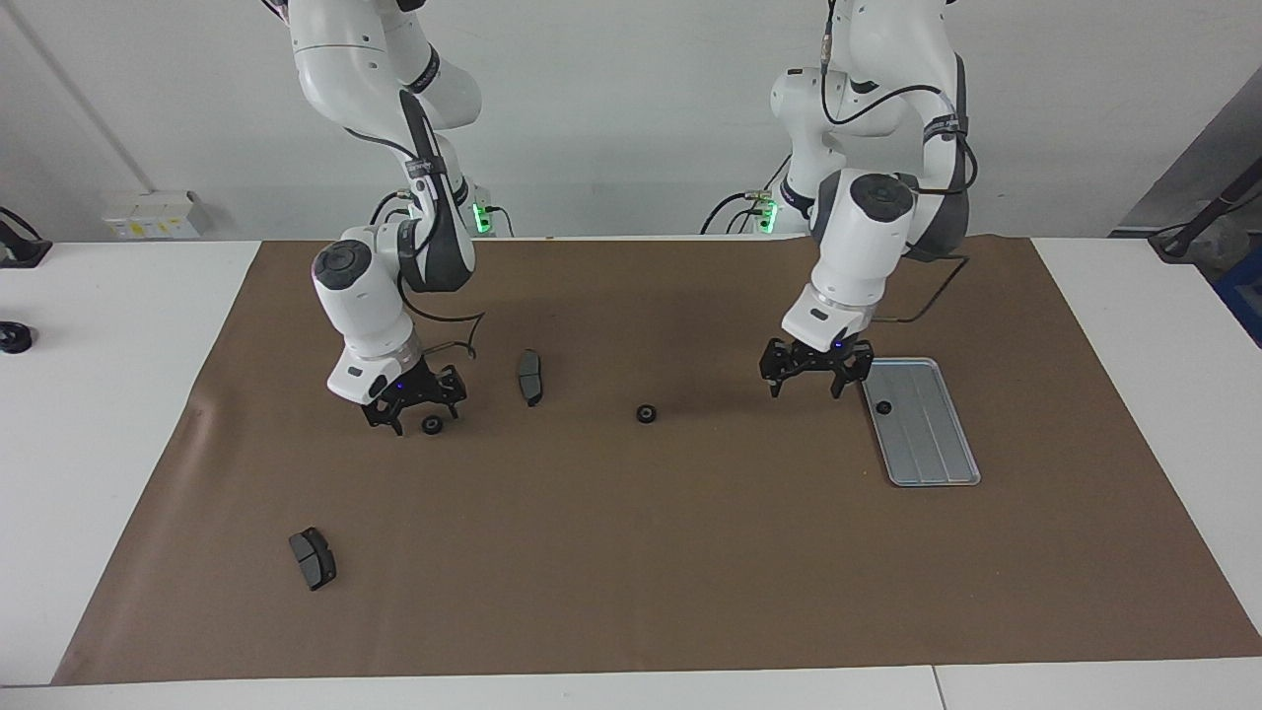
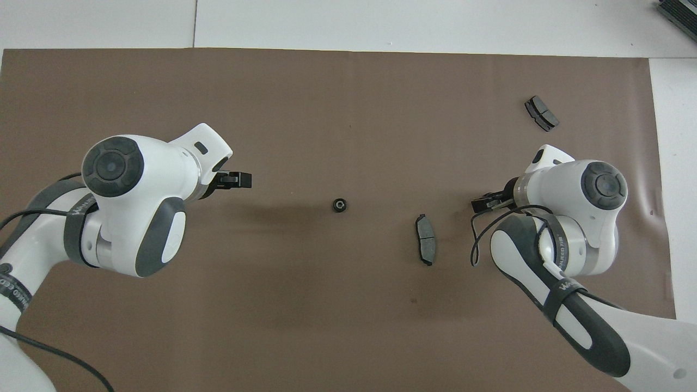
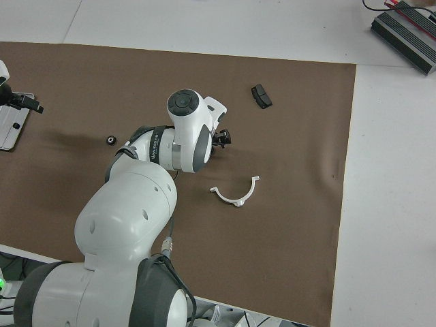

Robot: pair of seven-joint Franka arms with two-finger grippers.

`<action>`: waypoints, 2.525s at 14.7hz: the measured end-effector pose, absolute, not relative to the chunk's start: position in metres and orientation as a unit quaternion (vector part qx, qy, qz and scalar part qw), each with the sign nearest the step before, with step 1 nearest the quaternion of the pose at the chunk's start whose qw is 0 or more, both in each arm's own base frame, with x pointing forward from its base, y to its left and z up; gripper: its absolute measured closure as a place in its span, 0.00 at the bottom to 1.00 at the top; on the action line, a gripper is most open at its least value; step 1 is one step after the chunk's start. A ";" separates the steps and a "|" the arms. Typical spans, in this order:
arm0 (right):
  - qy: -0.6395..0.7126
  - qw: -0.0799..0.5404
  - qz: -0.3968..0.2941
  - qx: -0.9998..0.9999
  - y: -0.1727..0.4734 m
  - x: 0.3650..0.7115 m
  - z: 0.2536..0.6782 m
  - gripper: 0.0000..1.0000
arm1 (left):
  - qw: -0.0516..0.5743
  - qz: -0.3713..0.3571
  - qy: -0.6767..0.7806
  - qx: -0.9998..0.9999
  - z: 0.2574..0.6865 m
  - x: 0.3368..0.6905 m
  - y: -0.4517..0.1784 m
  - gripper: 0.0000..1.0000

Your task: Pick bearing gear from pile to tray

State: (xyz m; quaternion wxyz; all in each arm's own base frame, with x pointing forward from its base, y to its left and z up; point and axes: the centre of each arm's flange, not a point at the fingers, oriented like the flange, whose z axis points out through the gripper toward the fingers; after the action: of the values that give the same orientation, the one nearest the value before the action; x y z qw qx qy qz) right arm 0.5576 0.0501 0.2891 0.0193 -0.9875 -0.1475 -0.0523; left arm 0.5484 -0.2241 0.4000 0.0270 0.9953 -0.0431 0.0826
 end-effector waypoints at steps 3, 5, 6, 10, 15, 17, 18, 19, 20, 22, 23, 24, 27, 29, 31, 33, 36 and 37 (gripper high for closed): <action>-0.147 0.019 -0.052 -0.988 0.050 0.557 0.288 0.34 | 0.030 0.087 -0.043 0.995 0.400 0.543 -0.271 0.00; -0.147 0.019 -0.052 -0.988 0.050 0.557 0.287 0.38 | 0.031 0.088 -0.039 0.995 0.395 0.542 -0.300 0.00; -0.147 0.019 -0.052 -0.988 0.050 0.557 0.287 0.41 | 0.032 0.086 -0.038 0.995 0.389 0.540 -0.317 0.00; -0.147 0.019 -0.050 -0.988 0.050 0.556 0.285 0.41 | 0.028 0.068 -0.044 0.996 0.354 0.525 -0.374 0.00; -0.152 0.019 -0.049 -0.987 0.050 0.555 0.285 0.41 | 0.021 0.053 -0.052 0.997 0.322 0.508 -0.404 0.00; -0.155 0.019 -0.048 -0.987 0.050 0.555 0.285 0.41 | 0.027 0.060 -0.054 0.996 0.319 0.509 -0.408 0.00; -0.156 0.019 -0.048 -0.986 0.050 0.555 0.285 0.41 | 0.031 0.066 -0.055 0.996 0.319 0.510 -0.409 0.00; -0.156 0.019 -0.048 -0.986 0.050 0.555 0.285 0.41 | 0.035 0.071 -0.055 0.995 0.318 0.511 -0.411 0.00; -0.156 0.019 -0.048 -0.986 0.050 0.555 0.285 0.41 | 0.037 0.074 -0.056 0.995 0.316 0.511 -0.412 0.00; -0.157 0.019 -0.048 -0.986 0.050 0.555 0.285 0.41 | 0.040 0.079 -0.056 0.994 0.313 0.512 -0.413 0.00; -0.158 0.019 -0.047 -0.986 0.050 0.555 0.285 0.41 | 0.043 0.082 -0.056 0.994 0.311 0.513 -0.413 0.02; -0.158 0.019 -0.046 -0.986 0.050 0.555 0.285 0.41 | 0.044 0.084 -0.056 0.994 0.310 0.514 -0.413 0.02; -0.159 0.020 -0.045 -0.986 0.050 0.554 0.285 0.41 | 0.045 0.085 -0.057 0.994 0.303 0.515 -0.414 0.05; -0.158 0.020 -0.044 -0.986 0.050 0.554 0.285 0.44 | 0.043 0.082 -0.059 0.994 0.298 0.513 -0.416 0.05; -0.157 0.019 -0.044 -0.986 0.047 0.554 0.287 0.63 | 0.043 0.079 -0.063 0.994 0.296 0.509 -0.421 0.07; -0.160 0.020 -0.043 -0.986 0.050 0.553 0.287 0.65 | 0.042 0.078 -0.067 0.994 0.295 0.505 -0.424 0.13; -0.160 0.020 -0.042 -0.986 0.050 0.553 0.287 0.65 | 0.031 0.064 -0.067 0.995 0.292 0.503 -0.422 0.19; -0.160 0.020 -0.042 -0.986 0.050 0.553 0.287 0.65 | 0.029 0.062 -0.066 0.995 0.291 0.503 -0.421 0.20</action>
State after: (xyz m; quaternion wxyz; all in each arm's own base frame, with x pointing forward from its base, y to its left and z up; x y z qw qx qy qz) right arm 0.5531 0.0498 0.2875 0.0196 -0.9860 -0.1600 -0.0424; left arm 0.5030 -0.4211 0.2911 0.0288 0.9955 -0.0659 0.0621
